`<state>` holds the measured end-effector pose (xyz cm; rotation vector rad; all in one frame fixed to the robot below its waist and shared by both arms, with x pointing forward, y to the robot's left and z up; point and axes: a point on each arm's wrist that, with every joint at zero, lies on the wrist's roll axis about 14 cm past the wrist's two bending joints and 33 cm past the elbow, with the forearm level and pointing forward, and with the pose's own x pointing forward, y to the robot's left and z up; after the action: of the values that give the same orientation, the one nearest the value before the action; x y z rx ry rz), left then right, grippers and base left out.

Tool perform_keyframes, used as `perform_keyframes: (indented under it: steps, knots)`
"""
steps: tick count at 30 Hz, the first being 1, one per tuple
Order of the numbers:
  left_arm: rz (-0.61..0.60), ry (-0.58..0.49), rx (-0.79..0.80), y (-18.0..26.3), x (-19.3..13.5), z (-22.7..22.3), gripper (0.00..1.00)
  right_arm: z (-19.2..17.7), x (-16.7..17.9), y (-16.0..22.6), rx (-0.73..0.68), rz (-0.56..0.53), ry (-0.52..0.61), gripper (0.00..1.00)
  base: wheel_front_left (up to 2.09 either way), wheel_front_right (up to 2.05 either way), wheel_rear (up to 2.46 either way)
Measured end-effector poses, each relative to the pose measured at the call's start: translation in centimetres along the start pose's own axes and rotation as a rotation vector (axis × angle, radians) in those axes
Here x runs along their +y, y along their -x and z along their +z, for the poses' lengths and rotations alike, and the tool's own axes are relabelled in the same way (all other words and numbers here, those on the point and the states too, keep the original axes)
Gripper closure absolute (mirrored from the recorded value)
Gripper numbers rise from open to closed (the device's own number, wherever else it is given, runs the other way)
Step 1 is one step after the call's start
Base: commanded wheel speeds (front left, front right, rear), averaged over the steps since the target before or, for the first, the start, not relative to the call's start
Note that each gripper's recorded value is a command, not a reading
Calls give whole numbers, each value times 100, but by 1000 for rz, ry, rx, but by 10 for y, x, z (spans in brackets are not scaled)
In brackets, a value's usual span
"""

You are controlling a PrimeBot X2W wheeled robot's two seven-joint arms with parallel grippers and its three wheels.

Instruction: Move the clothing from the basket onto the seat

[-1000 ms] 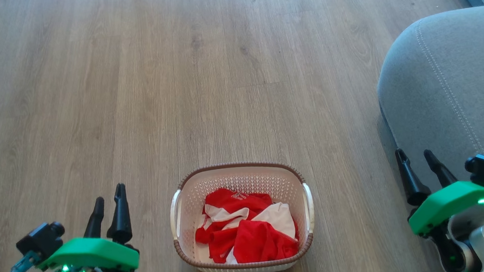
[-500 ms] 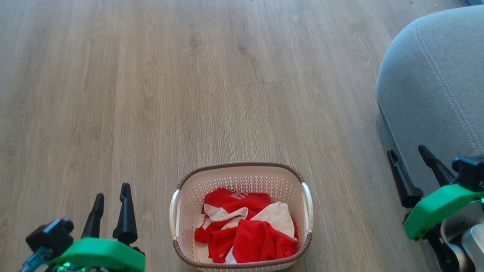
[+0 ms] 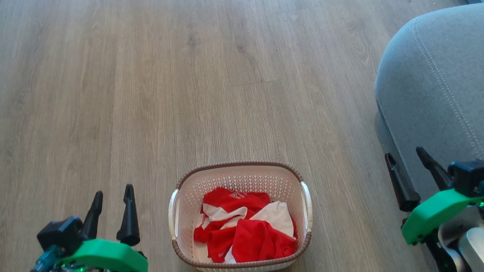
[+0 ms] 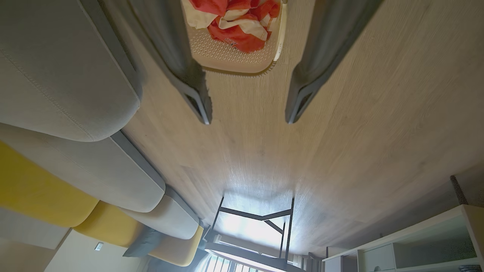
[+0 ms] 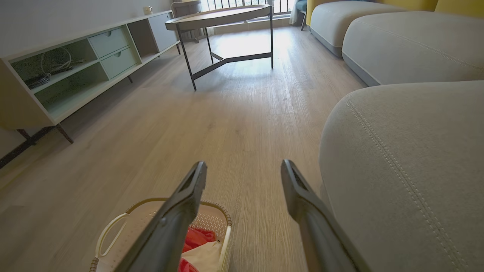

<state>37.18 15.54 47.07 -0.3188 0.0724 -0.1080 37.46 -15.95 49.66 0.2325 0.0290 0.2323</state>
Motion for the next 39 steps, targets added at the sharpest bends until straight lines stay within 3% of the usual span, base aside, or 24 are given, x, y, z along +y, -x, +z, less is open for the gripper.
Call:
perform_keyframes:
  steps: [17, 39]
  knots:
    - [-69, -196, -13, -4, -13, 0, 0, 2, 8, -1, -15, 66, 188, 0, 0, 0, 0]
    - [-63, -181, 14, -4, -10, -9, 0, 5, 1, 0, -23, 41, 178, 0, 0, 0, 0]
